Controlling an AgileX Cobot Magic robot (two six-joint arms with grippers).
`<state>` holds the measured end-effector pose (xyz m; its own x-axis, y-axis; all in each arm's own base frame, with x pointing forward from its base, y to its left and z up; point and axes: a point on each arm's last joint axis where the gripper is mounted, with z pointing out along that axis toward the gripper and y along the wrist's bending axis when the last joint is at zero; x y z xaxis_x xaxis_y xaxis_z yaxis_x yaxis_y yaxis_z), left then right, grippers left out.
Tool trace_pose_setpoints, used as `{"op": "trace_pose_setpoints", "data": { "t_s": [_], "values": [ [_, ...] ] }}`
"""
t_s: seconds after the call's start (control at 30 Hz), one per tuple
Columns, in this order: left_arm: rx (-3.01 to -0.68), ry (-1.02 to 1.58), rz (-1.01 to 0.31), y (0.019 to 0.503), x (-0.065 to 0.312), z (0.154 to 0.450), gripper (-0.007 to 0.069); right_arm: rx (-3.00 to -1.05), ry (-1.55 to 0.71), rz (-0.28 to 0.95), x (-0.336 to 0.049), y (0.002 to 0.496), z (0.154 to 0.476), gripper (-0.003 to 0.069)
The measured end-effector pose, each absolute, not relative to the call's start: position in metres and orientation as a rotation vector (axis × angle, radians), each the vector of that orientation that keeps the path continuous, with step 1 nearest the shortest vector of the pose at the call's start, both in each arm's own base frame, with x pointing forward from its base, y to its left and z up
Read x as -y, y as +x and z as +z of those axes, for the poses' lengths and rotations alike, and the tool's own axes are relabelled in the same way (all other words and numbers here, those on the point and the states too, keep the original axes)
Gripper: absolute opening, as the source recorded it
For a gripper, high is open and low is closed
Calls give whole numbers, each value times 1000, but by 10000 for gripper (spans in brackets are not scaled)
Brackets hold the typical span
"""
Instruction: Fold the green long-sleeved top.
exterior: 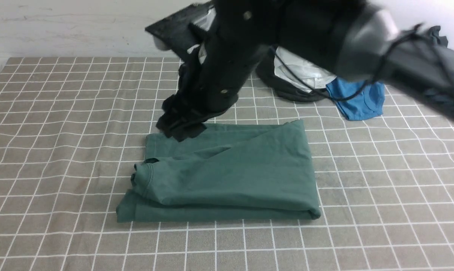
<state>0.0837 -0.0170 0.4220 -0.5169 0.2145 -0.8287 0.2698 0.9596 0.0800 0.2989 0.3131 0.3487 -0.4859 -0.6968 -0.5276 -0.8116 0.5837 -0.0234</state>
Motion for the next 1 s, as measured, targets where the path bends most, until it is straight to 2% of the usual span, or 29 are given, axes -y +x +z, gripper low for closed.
{"op": "trace_pose_setpoints", "data": {
  "t_s": [0.17, 0.2, 0.4, 0.53, 0.7, 1.0],
  "values": [
    [-2033, 282, -72, 48, 14, 364, -7, -2288, -1194, 319, -255, 242, 382, 253],
    [-1972, 267, -65, 37, 13, 345, -7, -2240, -1165, 336, -235, 223, 386, 190],
    [-1920, 246, -57, 27, 12, 292, -7, -1978, -1017, 419, -166, 157, 402, 11],
    [-1918, 250, -52, 27, 12, 280, -7, -1849, -908, 479, -129, 121, 402, -12],
    [-1922, 250, -53, 27, 12, 278, -7, -1760, -836, 523, -103, 96, 399, -15],
    [-1935, 254, -55, 26, 12, 277, -7, -1769, -837, 523, -94, 88, 391, -15]
  ]
}}
